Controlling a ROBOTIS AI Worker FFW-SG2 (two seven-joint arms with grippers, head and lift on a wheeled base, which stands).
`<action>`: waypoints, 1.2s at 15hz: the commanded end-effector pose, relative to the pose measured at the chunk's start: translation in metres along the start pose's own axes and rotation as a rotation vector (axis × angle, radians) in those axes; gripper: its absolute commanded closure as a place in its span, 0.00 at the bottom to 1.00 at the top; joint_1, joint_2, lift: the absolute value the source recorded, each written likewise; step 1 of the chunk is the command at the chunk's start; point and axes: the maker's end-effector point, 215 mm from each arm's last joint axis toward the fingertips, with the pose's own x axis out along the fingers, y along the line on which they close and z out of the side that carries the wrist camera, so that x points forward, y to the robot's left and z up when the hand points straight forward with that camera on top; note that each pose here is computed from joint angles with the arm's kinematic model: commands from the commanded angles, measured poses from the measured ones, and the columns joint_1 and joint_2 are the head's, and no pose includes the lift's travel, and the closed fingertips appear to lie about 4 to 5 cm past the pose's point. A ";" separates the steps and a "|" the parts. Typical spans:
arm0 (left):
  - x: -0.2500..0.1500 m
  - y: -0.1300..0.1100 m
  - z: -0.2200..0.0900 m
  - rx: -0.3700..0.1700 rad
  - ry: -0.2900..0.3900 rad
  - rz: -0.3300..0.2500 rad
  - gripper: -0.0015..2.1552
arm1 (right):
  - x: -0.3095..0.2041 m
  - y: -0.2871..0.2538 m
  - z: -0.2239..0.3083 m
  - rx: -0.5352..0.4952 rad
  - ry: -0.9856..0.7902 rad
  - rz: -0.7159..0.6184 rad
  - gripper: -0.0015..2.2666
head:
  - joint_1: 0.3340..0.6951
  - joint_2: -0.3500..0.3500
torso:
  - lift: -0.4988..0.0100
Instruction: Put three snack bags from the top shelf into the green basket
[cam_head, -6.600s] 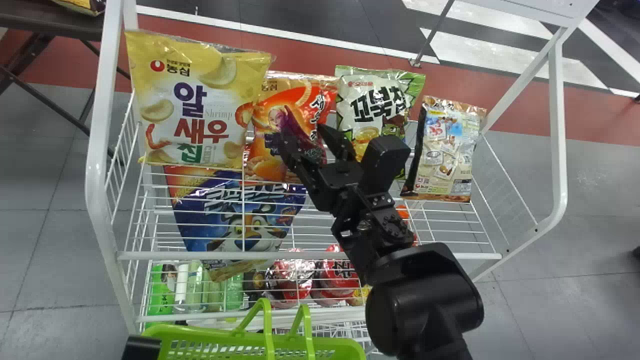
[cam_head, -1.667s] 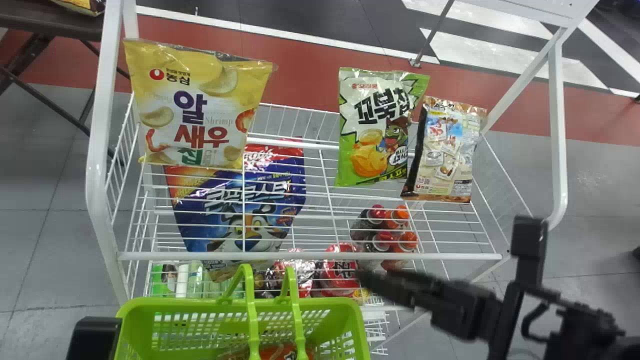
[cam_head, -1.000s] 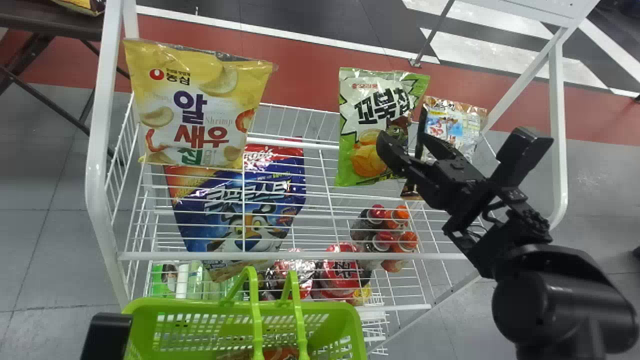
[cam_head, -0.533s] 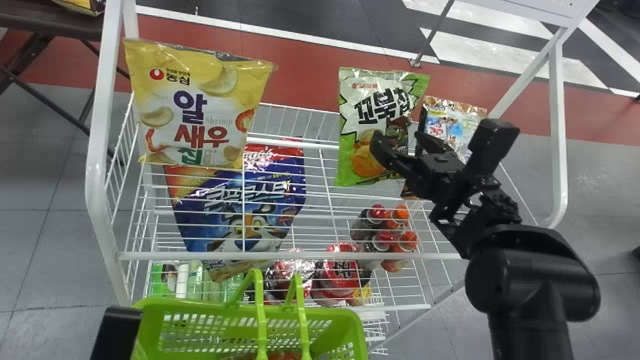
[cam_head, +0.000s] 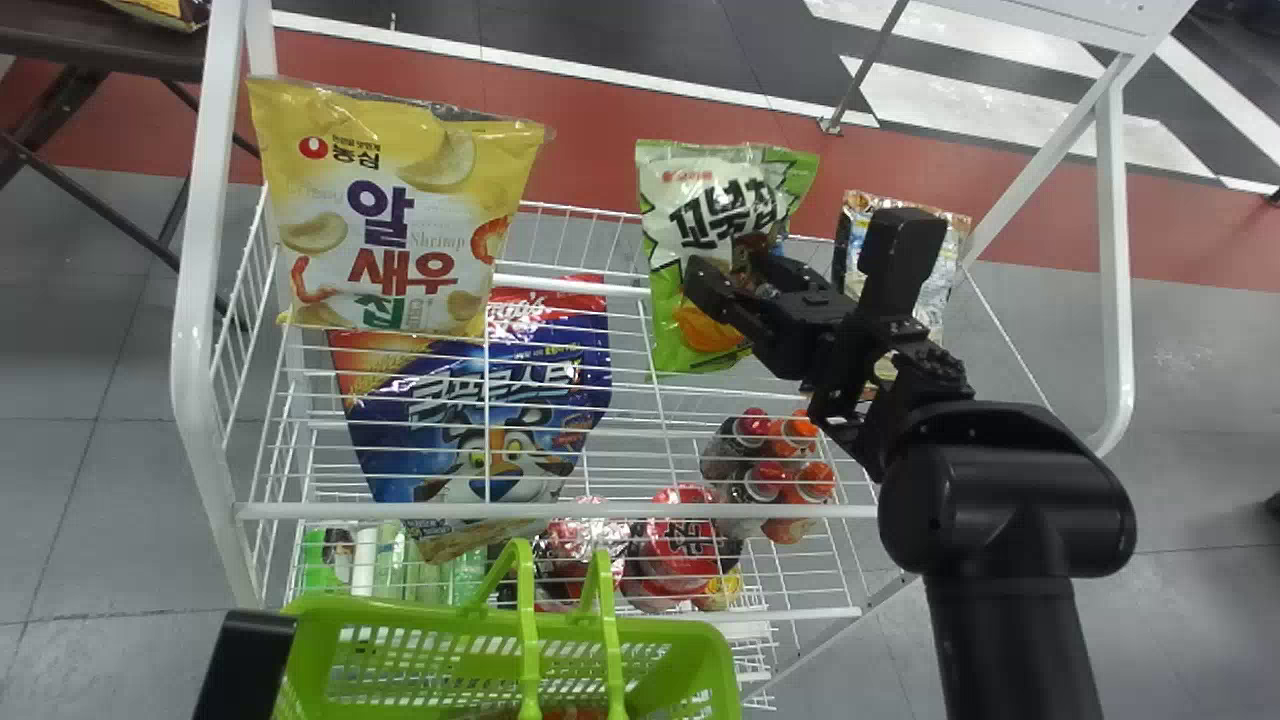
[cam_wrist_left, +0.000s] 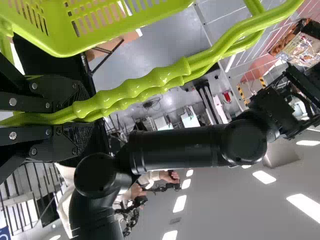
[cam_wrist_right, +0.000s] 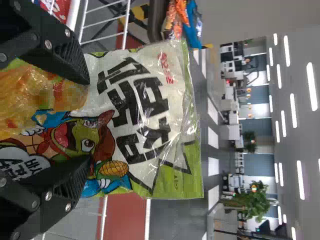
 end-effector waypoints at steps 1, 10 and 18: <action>-0.001 0.001 0.000 -0.003 0.001 0.002 0.82 | -0.014 0.005 -0.001 0.010 0.001 0.013 0.98 | 1.00 0.00 | 0.89; 0.000 -0.001 0.001 0.006 0.001 -0.001 0.82 | -0.147 0.020 0.029 0.104 0.011 0.073 0.99 | 1.00 0.00 | 0.89; 0.000 -0.002 0.007 0.020 -0.017 -0.005 0.82 | -0.280 0.058 -0.007 0.330 0.271 0.215 0.99 | 1.00 0.00 | 0.89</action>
